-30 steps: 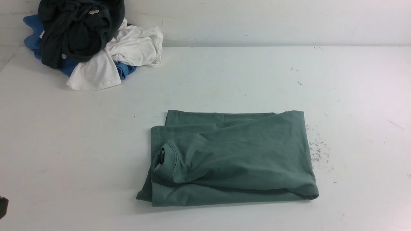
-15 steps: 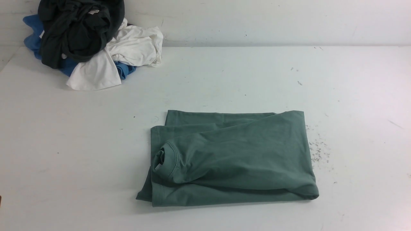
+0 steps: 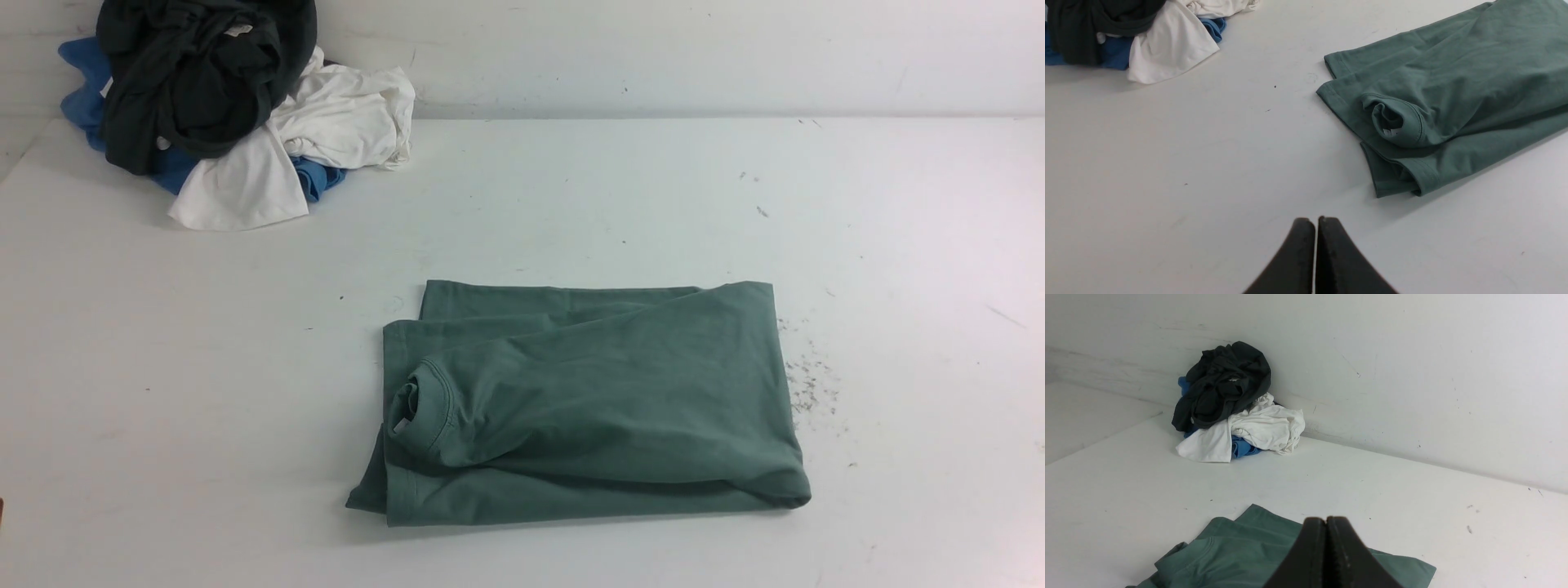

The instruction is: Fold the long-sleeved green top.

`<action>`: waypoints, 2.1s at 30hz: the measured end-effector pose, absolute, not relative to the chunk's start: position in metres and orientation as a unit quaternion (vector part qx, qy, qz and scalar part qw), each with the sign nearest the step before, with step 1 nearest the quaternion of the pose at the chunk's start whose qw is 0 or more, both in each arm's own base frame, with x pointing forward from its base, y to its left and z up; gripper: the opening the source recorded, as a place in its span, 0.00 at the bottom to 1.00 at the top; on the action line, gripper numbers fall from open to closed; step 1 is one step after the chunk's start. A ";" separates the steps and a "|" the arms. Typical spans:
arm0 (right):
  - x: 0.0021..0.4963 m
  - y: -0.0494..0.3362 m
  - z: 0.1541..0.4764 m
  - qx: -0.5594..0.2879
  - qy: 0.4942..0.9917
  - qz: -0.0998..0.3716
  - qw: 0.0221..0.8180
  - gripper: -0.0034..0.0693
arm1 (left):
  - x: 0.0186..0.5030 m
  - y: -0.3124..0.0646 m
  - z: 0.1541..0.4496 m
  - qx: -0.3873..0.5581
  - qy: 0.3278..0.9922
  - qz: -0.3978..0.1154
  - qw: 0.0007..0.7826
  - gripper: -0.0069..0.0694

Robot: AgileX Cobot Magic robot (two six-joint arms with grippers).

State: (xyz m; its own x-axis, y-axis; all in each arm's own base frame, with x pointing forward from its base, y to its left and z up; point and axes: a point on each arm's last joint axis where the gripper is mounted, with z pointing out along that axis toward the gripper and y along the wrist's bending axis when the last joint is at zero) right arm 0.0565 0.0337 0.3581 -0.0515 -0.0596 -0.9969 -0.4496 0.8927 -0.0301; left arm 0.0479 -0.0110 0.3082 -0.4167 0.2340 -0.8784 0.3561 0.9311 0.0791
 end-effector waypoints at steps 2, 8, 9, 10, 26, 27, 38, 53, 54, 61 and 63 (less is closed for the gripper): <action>0.057 0.034 0.356 -0.180 0.712 0.147 0.663 0.03 | 0.048 -0.011 0.308 0.176 0.840 -0.060 0.511 0.08; 0.061 0.034 0.338 -0.175 0.724 0.146 0.651 0.03 | 0.048 -0.011 0.308 0.176 0.840 -0.060 0.511 0.08; 0.061 0.034 0.336 -0.172 0.723 0.145 0.654 0.03 | 0.048 -0.011 0.308 0.176 0.840 -0.060 0.511 0.08; 0.061 0.032 0.331 -0.164 0.715 0.142 0.665 0.03 | 0.048 -0.011 0.308 0.176 0.839 -0.059 0.511 0.08; 0.058 -0.002 0.196 0.033 0.720 0.009 0.693 0.03 | 0.048 -0.011 0.308 0.176 0.839 -0.059 0.511 0.08; 0.057 -0.002 0.194 0.037 0.724 0.006 0.689 0.03 | 0.048 -0.011 0.308 0.176 0.839 -0.059 0.511 0.08; 0.055 -0.002 0.182 0.031 0.768 0.014 0.639 0.03 | 0.048 -0.011 0.308 0.176 0.839 -0.058 0.511 0.08; 0.055 -0.002 0.182 0.031 0.769 0.014 0.639 0.03 | 0.048 -0.011 0.308 0.176 0.839 -0.058 0.511 0.08; 0.055 -0.002 0.182 0.031 0.769 0.014 0.639 0.03 | 0.048 -0.011 0.308 0.176 0.839 -0.058 0.511 0.08; 0.055 -0.002 0.182 0.031 0.769 0.014 0.639 0.03 | 0.048 -0.011 0.308 0.176 0.839 -0.058 0.511 0.08; 0.055 -0.002 0.182 0.031 0.769 0.014 0.639 0.03 | 0.048 -0.011 0.308 0.176 0.839 -0.058 0.511 0.08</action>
State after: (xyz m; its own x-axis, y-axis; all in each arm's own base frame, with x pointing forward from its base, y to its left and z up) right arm 0.0552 -0.0015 0.1819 -0.1819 0.0654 -0.9811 0.0299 0.9977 0.0610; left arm 0.0480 -0.0108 0.3083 -0.4157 0.2360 -0.8784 0.3549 0.9313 0.0822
